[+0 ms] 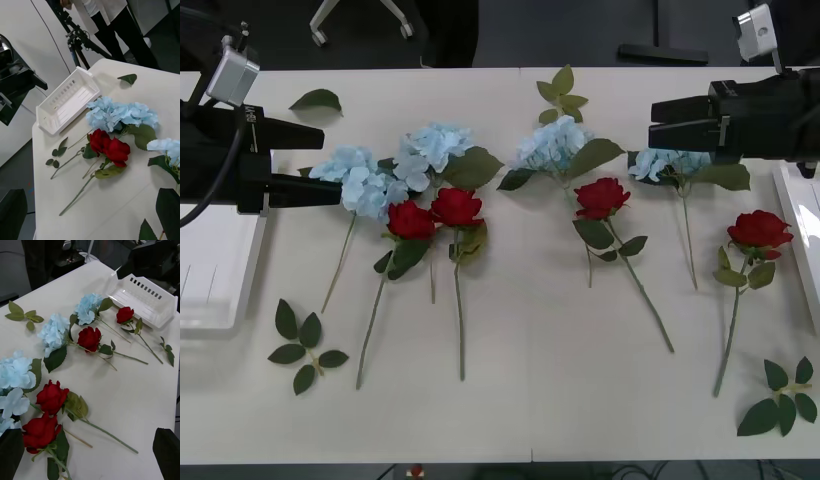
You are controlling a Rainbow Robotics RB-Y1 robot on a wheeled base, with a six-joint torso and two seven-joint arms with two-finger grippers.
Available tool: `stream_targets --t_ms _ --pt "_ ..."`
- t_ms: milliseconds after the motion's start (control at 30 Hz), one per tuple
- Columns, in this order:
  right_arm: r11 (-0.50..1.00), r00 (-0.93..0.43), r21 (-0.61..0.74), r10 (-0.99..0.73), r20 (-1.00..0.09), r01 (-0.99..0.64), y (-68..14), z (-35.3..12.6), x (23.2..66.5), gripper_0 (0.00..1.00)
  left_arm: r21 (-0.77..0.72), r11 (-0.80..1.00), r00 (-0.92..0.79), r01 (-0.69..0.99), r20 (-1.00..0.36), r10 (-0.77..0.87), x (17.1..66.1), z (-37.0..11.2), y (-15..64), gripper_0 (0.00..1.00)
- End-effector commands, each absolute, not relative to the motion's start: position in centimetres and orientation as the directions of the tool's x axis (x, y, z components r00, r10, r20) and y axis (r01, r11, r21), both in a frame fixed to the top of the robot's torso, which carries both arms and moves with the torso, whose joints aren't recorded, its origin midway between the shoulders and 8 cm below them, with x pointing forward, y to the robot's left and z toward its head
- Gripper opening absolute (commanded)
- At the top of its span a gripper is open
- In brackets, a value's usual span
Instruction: Place the red flowers into the right box and the blue flowers into the left box. If a person shows an open palm, hand one flower to the person first, then continue sorting.
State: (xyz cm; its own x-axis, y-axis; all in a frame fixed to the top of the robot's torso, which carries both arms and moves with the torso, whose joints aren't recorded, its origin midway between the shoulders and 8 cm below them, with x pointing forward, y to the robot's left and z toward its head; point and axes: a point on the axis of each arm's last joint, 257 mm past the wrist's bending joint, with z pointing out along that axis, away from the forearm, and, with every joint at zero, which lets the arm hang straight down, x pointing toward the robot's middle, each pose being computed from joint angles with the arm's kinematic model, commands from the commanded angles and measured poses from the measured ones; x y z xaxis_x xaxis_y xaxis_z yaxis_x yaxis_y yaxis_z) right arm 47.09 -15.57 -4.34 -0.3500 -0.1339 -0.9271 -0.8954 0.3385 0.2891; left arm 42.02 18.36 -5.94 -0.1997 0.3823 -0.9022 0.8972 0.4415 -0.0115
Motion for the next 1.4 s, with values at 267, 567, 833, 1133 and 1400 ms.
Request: stream_targets --t_ms 267,567,833,1133,1400 --pt "0.403 -0.428 0.339 -0.152 -0.891 -0.85 -19.7 -1.2 46.4 1.0 0.005 0.438 -0.157 0.899 -0.929 0.334 42.2 -4.4 18.0 1.0" --pt "0.586 -0.585 0.351 -0.271 -0.765 -0.73 -25.1 -1.8 45.7 1.0 -0.169 0.64 -0.418 0.75 -0.871 0.259 43.9 -5.8 22.6 1.0" --pt "0.802 -0.748 0.266 -0.304 -0.59 -0.535 -32.1 -5.9 45.9 1.0 -0.158 0.874 -0.627 0.459 -0.755 0.192 45.5 -12.8 29.9 1.0" --pt "0.939 -0.837 0.116 -0.228 -0.498 -0.325 -36.3 -10.4 45.6 1.0 -0.069 0.974 -0.69 0.218 -0.716 0.104 47.8 -19.6 32.7 1.0" --pt "0.981 -0.876 0.134 -0.063 -0.478 -0.144 -36.9 -15.1 44.8 1.0 0.004 0.987 -0.713 0.162 -0.69 0.12 51.6 -23.3 30.8 1.0"
